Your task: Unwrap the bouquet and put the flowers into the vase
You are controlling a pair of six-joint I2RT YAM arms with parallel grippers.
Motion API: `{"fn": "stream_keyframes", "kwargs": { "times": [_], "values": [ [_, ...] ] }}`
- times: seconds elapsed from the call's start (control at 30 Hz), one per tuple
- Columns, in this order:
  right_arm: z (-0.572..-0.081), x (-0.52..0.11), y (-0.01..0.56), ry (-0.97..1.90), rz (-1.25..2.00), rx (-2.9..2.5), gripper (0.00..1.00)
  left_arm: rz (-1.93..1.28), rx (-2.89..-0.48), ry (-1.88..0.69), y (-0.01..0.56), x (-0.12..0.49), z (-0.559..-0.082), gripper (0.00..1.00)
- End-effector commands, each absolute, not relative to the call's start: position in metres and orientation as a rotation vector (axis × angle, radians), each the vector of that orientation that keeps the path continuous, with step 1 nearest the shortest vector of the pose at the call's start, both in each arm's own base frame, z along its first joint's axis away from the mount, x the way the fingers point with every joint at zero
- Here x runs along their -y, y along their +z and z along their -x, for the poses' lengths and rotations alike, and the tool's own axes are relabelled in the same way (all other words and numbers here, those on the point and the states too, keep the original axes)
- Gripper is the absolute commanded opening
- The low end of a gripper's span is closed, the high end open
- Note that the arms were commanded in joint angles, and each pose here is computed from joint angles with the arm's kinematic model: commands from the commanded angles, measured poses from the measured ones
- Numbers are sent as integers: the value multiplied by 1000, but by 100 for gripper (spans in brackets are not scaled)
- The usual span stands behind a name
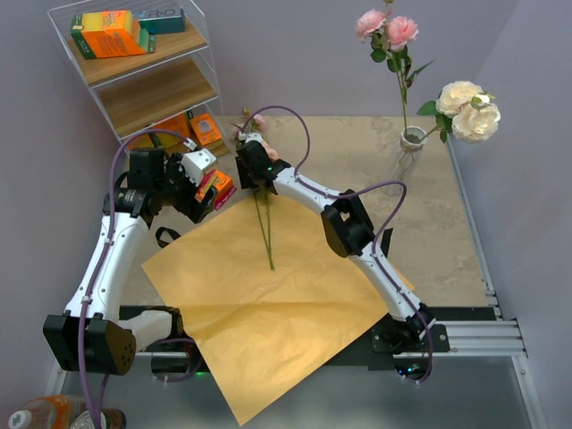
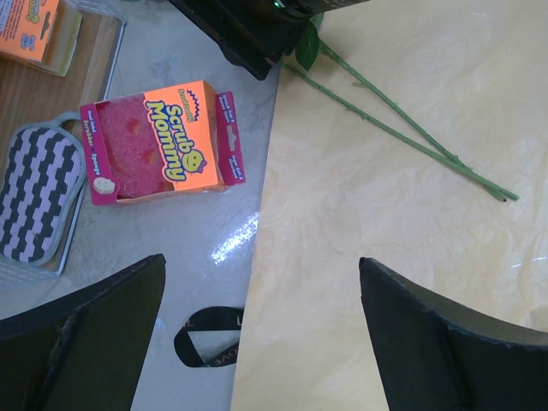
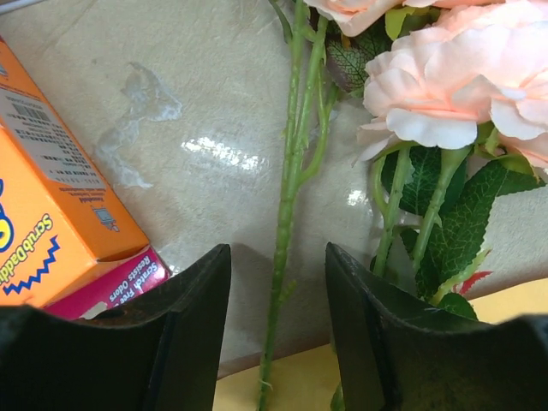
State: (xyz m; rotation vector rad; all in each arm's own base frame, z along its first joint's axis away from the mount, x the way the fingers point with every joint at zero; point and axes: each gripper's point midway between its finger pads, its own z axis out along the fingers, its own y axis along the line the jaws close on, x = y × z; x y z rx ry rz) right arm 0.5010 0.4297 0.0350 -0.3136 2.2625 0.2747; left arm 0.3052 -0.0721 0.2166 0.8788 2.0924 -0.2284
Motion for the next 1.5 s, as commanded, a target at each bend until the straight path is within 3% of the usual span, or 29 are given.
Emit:
{"fn": "stream_keyframes", "kwargs": {
  "times": [0.0,0.2,0.33,0.5,0.67,0.77,1.2,1.47],
  "values": [
    [-506,-433,46,276,249,-2249,51,-883,-2046,-211,227,70,-309,99],
    [-508,-431,25,244,230,-2271,46,-885,-2049,-207,227,70,-307,99],
    [-506,-425,15,148,268,-2272,31,-886,-2049,-198,228,68,-306,99],
    [-500,-413,12,36,294,-2266,27,-891,-2049,-201,227,69,-305,99],
    [-501,-406,34,34,273,-2239,8,-886,-2051,-210,226,70,-305,100],
    [-505,-407,79,115,233,-2177,0,-885,-2054,-216,225,70,-305,100],
    [-498,-402,326,556,184,-1758,0,-874,-2041,-224,230,72,-301,100],
    [-458,-338,455,482,156,-1430,0,-875,-2035,-239,230,74,-298,99]
  ]
}}
